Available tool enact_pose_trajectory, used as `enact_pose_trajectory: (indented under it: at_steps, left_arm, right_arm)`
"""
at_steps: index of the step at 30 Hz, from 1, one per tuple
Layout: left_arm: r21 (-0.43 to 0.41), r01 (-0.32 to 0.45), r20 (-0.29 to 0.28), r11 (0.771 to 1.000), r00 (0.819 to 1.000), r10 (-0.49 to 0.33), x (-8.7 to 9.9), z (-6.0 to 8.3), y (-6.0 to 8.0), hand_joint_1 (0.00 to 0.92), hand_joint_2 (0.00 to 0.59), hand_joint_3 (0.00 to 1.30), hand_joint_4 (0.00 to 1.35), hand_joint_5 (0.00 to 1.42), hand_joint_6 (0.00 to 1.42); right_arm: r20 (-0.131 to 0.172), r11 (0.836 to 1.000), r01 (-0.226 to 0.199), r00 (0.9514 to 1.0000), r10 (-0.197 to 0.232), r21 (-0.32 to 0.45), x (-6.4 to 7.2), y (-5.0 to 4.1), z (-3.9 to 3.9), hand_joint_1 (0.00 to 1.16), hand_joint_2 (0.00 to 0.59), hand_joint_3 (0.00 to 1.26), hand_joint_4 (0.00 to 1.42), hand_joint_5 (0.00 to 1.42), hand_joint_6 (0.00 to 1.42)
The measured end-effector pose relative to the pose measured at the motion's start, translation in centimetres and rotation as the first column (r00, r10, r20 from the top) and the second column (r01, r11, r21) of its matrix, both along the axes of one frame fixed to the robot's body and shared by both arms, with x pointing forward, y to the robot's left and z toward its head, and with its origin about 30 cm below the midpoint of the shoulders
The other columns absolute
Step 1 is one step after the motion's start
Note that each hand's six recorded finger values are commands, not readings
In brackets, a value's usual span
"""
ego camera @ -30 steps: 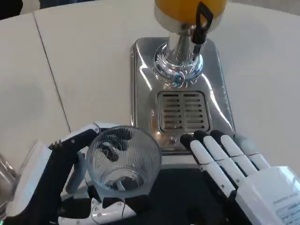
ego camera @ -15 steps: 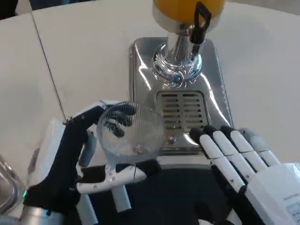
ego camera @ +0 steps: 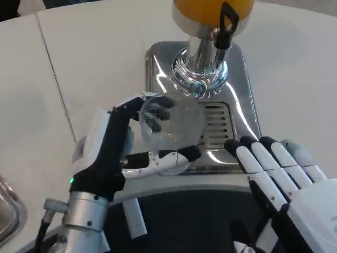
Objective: Grasp the cup under the faucet to collect the drink, then remove the cup.
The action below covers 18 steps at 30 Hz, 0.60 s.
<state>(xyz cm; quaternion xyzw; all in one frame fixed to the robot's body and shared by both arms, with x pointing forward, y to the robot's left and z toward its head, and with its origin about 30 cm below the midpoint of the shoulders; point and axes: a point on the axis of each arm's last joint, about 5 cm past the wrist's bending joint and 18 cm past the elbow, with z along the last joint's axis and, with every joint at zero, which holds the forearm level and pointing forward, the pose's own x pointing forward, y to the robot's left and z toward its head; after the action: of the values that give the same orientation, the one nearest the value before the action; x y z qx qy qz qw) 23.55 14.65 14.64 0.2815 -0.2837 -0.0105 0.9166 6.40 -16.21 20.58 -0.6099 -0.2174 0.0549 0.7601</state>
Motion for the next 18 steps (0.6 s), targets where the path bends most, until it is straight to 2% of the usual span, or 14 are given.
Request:
enact_pose_trajectory:
  at_steps: [8,18]
  left_arm:
    - [0.01,0.004,-0.026,1.0,1.0,-0.004,2.7,-0.3,-1.5,0.719,0.0,1.16,1.1,1.35,1.42]
    - [-0.02,-0.022,-0.006,1.0,1.0,0.022,4.8,0.3,-3.5,0.719,0.0,1.15,1.1,1.35,1.42]
  right_arm:
    - [-0.006,1.0,-0.002,1.0,0.002,-0.007,0.5,-0.04,0.28,0.29,0.585,0.0,0.0,0.0,0.0]
    - [-0.006,1.0,-0.007,1.0,0.007,-0.004,0.7,-0.03,0.44,0.29,0.585,0.0,0.0,0.0,0.0]
